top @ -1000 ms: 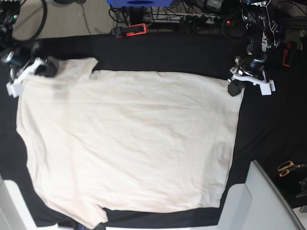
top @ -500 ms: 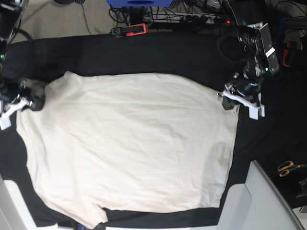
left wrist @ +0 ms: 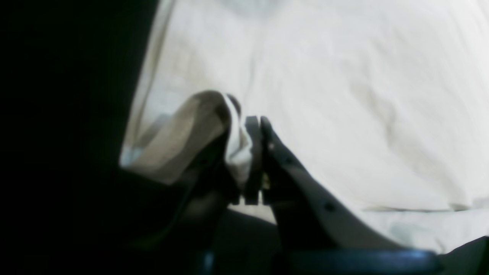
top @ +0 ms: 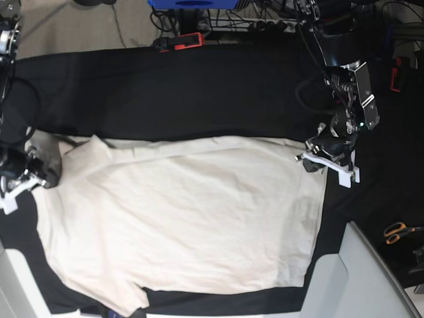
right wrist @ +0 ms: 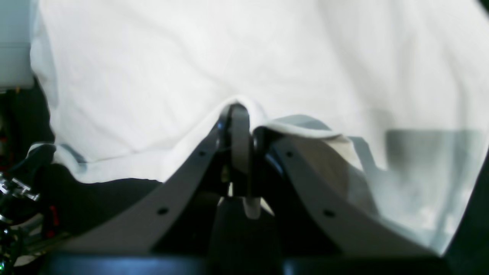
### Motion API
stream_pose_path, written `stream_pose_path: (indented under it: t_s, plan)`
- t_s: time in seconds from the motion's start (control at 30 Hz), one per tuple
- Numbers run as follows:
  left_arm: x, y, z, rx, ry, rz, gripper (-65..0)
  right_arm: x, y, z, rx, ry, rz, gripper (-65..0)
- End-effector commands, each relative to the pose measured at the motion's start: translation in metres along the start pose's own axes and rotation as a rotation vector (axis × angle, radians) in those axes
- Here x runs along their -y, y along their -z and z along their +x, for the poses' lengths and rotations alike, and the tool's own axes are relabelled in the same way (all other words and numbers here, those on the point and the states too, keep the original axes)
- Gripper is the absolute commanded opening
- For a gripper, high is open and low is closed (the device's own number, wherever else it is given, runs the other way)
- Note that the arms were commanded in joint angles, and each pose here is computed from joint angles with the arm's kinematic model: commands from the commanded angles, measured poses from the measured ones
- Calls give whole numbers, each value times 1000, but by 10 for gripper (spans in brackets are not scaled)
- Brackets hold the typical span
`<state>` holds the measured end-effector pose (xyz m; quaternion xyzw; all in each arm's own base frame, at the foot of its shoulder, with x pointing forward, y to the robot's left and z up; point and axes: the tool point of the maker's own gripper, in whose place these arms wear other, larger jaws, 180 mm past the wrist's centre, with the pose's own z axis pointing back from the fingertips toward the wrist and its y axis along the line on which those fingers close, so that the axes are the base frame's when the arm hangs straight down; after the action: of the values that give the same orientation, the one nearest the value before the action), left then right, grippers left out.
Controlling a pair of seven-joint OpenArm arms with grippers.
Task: Fold the T-shirt properly
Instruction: 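Pull both grippers back, dragging the shirt's shoulder edge toward the hem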
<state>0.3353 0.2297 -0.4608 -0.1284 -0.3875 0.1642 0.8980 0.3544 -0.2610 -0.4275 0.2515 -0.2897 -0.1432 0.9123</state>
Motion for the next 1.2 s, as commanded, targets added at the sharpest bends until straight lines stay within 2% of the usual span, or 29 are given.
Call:
stream_pose_path:
  t_s: [0.0, 0.13, 0.3, 0.43, 0.67, 0.93, 1.17]
  plan:
    - [0, 0, 19, 45, 9, -6, -650, -8, -3, 24, 55, -27, 17, -645]
    - [3, 2, 28, 56, 17, -10, -650, -14, 2, 38, 72, -73, 13, -645]
    - [19, 11, 29, 24, 134, -8, -650, -31, 8, 52, 79, -139, 26, -645]
    - [26, 13, 39, 40, 146, -18, -650, -36, 8, 58, 88, -151, 31, -645]
    - [31, 15, 57, 69, 152, -25, -650, -32, 14, 57, 56, -235, -38, -645]
    - [22, 25, 50, 24, 128, -17, -650, -38, 15, 70, 96, -259, -37, -645]
    - [20, 25, 64, 45, 137, -11, -650, -41, 14, 83, 126, -294, -52, -645]
